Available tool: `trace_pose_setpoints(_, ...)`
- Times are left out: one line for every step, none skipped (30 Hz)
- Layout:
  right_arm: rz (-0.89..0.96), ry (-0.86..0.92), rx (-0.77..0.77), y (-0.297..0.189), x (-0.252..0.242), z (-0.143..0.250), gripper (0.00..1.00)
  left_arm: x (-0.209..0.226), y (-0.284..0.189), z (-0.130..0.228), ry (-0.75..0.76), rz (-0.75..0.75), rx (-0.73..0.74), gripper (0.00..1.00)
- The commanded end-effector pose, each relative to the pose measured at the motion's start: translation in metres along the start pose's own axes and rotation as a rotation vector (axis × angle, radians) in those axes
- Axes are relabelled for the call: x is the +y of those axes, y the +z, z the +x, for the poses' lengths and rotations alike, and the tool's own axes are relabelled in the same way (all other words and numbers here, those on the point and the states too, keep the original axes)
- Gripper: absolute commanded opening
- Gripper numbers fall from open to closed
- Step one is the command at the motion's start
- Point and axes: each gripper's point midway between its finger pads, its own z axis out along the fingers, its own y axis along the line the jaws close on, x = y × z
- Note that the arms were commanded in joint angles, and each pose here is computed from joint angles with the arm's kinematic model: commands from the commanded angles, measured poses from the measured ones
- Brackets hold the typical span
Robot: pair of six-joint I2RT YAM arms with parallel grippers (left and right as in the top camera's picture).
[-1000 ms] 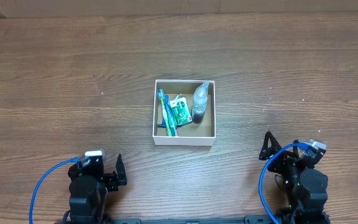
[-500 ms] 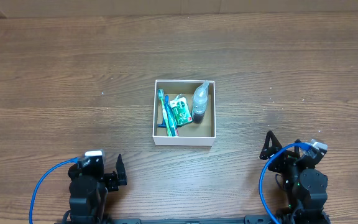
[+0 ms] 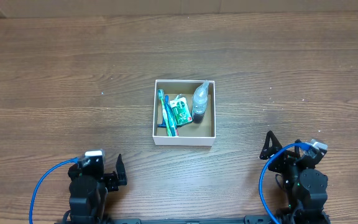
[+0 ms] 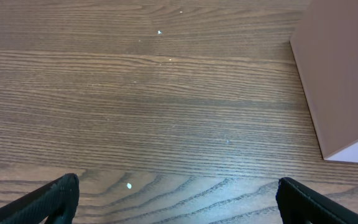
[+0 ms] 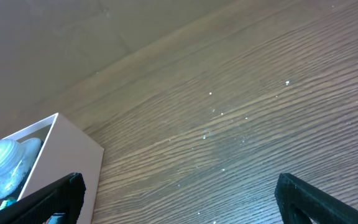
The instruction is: Pack container
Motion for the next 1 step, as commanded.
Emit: trace_pose_setpoints(0.005,-0.003,-0.011,0.0004,-0.0015,-0.0005,1.00,-0.0003,0.0020,0.0035,0.013,0.004,0.003,1.00)
